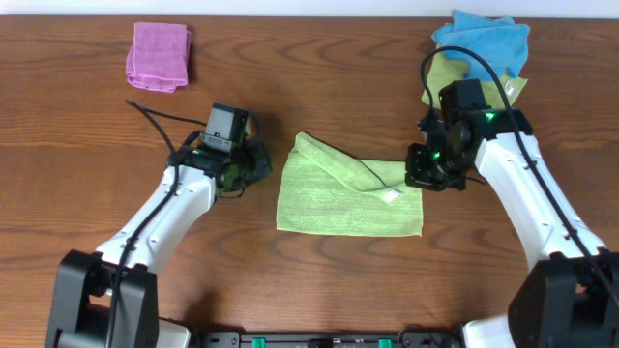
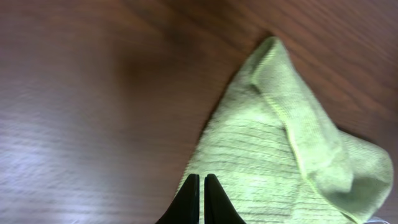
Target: Fold the cloth
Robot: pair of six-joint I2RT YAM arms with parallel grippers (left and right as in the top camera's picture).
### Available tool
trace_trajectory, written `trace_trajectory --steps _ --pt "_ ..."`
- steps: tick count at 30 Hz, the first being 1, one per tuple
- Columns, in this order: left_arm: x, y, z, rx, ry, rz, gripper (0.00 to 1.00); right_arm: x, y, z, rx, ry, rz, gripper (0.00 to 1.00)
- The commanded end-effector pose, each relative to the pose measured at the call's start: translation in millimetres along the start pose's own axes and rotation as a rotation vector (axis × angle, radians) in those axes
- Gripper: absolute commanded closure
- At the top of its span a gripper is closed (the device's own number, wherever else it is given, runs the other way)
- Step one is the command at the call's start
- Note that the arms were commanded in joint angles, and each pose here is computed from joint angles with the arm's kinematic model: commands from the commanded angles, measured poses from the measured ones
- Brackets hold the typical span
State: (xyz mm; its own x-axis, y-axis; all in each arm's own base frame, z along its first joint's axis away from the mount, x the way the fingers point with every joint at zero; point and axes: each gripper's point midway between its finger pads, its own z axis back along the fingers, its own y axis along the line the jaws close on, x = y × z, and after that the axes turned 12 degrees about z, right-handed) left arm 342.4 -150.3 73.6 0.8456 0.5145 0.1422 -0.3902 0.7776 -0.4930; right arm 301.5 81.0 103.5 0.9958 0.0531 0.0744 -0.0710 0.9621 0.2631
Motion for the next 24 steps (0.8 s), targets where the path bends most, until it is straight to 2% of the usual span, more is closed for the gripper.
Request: trace_trajectory --steps 1,4,6,10,16,24 --pt "-18 -13 -16 -0.034 0.063 -0.054 0.94 12 -25 18 -0.106 -0.073 -0.063 0.99" --pt "-36 -25 -33 -0.044 0.092 -0.128 0.94 20 -39 45 -0.155 -0.172 -0.085 0.98" --pt "-41 -26 -40 -0.024 0.080 -0.164 0.94 26 -48 75 -0.190 -0.290 -0.095 0.98" --pt "-33 -31 -46 -0.021 0.020 -0.187 0.94 24 -47 115 -0.196 -0.425 -0.077 0.98" --pt "-22 -44 -65 -0.080 -0.024 -0.196 0.94 14 -38 129 -0.185 -0.460 -0.040 0.99" --pt "-22 -38 -93 -0.082 -0.013 -0.188 0.94 7 -38 130 -0.188 -0.444 -0.030 0.99"
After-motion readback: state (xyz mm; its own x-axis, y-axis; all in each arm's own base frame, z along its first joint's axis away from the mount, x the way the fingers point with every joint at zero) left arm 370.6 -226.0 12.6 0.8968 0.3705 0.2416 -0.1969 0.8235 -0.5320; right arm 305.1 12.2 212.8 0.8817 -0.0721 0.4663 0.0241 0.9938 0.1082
